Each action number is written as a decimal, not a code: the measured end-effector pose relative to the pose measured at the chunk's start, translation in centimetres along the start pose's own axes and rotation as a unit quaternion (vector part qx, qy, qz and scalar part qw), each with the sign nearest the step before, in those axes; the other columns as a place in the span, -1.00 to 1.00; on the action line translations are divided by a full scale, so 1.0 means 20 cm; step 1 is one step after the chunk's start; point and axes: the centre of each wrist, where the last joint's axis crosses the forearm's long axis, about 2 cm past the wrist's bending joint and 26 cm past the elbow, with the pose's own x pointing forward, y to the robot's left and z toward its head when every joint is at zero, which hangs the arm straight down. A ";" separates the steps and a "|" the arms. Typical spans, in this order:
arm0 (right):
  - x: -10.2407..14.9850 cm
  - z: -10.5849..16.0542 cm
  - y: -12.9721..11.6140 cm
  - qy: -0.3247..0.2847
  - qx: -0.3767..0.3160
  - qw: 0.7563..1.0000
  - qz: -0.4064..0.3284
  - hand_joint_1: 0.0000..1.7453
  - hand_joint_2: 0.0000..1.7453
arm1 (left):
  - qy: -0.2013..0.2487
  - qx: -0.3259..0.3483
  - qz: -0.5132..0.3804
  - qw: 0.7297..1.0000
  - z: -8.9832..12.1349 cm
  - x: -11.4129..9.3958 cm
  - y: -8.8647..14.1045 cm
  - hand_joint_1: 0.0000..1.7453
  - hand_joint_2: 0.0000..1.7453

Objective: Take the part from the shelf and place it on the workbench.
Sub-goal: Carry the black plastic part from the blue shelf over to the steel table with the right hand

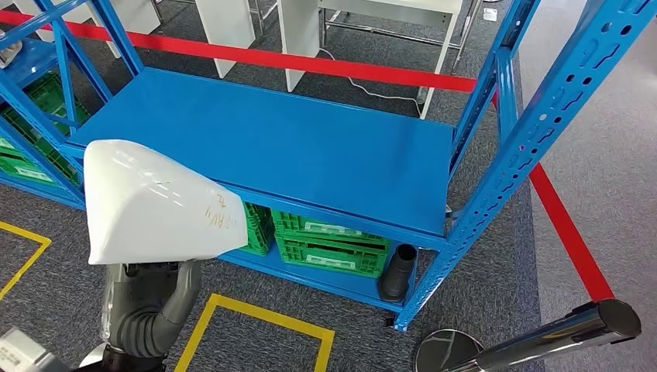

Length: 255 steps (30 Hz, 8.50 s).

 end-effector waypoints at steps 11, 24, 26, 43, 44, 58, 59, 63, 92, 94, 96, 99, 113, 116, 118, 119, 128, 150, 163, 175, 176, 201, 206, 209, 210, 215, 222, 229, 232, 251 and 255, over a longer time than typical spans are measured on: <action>0.00 0.00 0.00 -0.022 0.000 1.000 -0.009 -1.00 -1.00 | -0.009 -0.006 -0.001 1.000 -0.02 0.01 0.00 1.00 1.00; 0.00 0.00 0.01 -0.021 0.005 1.000 -0.008 -1.00 -1.00 | -0.019 -0.008 -0.001 1.000 -0.04 0.01 0.01 1.00 1.00; 0.00 0.00 0.01 -0.021 0.005 1.000 -0.009 -1.00 -1.00 | -0.020 -0.008 -0.001 1.000 -0.04 0.01 0.01 1.00 1.00; -0.01 0.00 -0.01 -0.014 0.005 1.000 -0.005 -1.00 -1.00 | -0.023 -0.009 0.006 1.000 -0.03 0.01 0.00 1.00 1.00; -0.01 0.00 -0.01 -0.013 0.005 1.000 -0.005 -1.00 -1.00 | -0.022 -0.009 0.006 1.000 -0.03 0.01 0.00 1.00 1.00; -0.01 0.00 -0.01 -0.010 0.007 1.000 -0.002 -1.00 -1.00 | -0.019 -0.007 0.010 1.000 0.00 0.00 -0.01 1.00 1.00; 0.00 0.00 -0.01 -0.010 0.007 1.000 -0.002 -1.00 -1.00 | -0.018 -0.006 0.010 1.000 0.00 0.00 -0.01 1.00 1.00; 0.00 0.00 -0.02 -0.011 0.005 1.000 -0.001 -1.00 -1.00 | -0.017 -0.005 0.011 1.000 0.01 0.00 -0.01 1.00 1.00; 0.00 -0.01 -0.03 -0.009 0.003 1.000 0.002 -1.00 -1.00 | -0.012 -0.004 0.017 1.000 0.02 0.00 -0.02 1.00 1.00; 0.00 -0.01 -0.03 -0.009 0.003 1.000 0.002 -1.00 -1.00 | -0.012 -0.004 0.017 1.000 0.02 0.00 -0.02 1.00 1.00; -0.01 -0.01 -0.03 -0.008 0.004 1.000 0.002 -1.00 -1.00 | -0.012 -0.004 0.017 1.000 0.02 0.00 -0.02 1.00 1.00; -0.02 -0.01 -0.02 -0.007 0.005 1.000 0.002 -1.00 -1.00 | -0.012 -0.004 0.017 1.000 0.02 0.00 -0.02 1.00 1.00; -0.02 -0.01 -0.02 -0.005 0.007 1.000 0.004 -1.00 -1.00 | -0.011 -0.003 0.018 1.000 0.02 -0.01 -0.02 1.00 1.00; -0.02 -0.01 -0.02 -0.005 0.007 1.000 0.004 -1.00 -1.00 | -0.010 -0.003 0.018 1.000 0.02 -0.01 -0.02 1.00 1.00; -0.02 -0.01 -0.03 -0.006 0.007 1.000 0.004 -1.00 -1.00 | -0.011 -0.003 0.018 1.000 0.02 -0.01 -0.02 1.00 1.00; -0.02 -0.01 -0.03 -0.007 0.007 1.000 0.003 -1.00 -1.00 | -0.011 -0.003 0.018 1.000 0.02 -0.01 -0.02 1.00 1.00; -0.02 -0.01 -0.02 -0.008 0.008 1.000 0.004 -1.00 -1.00 | -0.010 -0.002 0.018 1.000 0.02 -0.01 -0.02 1.00 1.00; -0.01 -0.01 -0.02 -0.007 0.013 1.000 0.013 -1.00 -1.00 | -0.005 0.001 0.015 1.000 0.03 -0.01 -0.02 1.00 1.00; -0.02 -0.01 -0.02 -0.002 0.013 1.000 0.015 -1.00 -1.00 | 0.002 -0.002 0.016 1.000 0.04 -0.01 -0.02 1.00 1.00; -0.02 -0.01 -0.02 -0.002 0.013 1.000 0.016 -1.00 -1.00 | 0.003 -0.004 0.015 1.000 0.04 -0.01 -0.02 1.00 1.00; -0.02 -0.01 -0.02 -0.003 0.013 1.000 0.016 -1.00 -1.00 | 0.003 -0.004 0.015 1.000 0.04 -0.01 -0.02 1.00 1.00; -0.04 -0.01 -0.05 -0.006 -0.002 1.000 0.014 -1.00 -1.00 | 0.036 -0.015 0.009 0.999 0.08 -0.02 -0.02 1.00 1.00; -0.05 -0.02 -0.05 -0.006 -0.009 1.000 0.013 -1.00 -1.00 | 0.041 -0.015 0.006 0.999 0.09 -0.02 -0.02 1.00 1.00; -0.05 -0.02 -0.06 -0.010 -0.016 1.000 0.012 -1.00 -1.00 | 0.043 -0.015 0.001 0.999 0.09 -0.02 -0.02 1.00 1.00; -0.05 -0.02 -0.06 -0.011 -0.017 1.000 0.011 -1.00 -1.00 | 0.044 -0.015 0.000 0.999 0.09 -0.02 -0.01 1.00 1.00; -0.04 -0.02 -0.08 -0.015 -0.021 1.000 0.011 -1.00 -1.00 | 0.047 -0.009 -0.004 0.999 0.09 -0.02 0.00 1.00 1.00; -0.06 -0.02 -0.07 -0.011 -0.024 1.000 0.015 -1.00 -1.00 | 0.045 -0.002 -0.005 0.999 0.10 -0.02 0.01 1.00 1.00; -0.08 -0.03 -0.10 -0.015 -0.041 0.999 0.016 -1.00 -1.00 | 0.038 -0.001 -0.007 0.999 0.12 -0.02 0.02 1.00 1.00; -0.07 -0.03 -0.11 -0.020 -0.045 0.999 0.017 -1.00 -1.00 | 0.038 0.001 -0.008 0.999 0.12 -0.02 0.02 1.00 1.00; -0.07 -0.03 -0.11 -0.018 -0.039 0.999 0.016 -1.00 -1.00 | 0.044 0.013 0.002 0.999 0.14 -0.01 0.03 1.00 1.00; -0.07 -0.03 -0.10 -0.017 -0.038 0.999 0.017 -1.00 -1.00 | 0.044 0.013 0.003 0.999 0.14 -0.01 0.03 1.00 1.00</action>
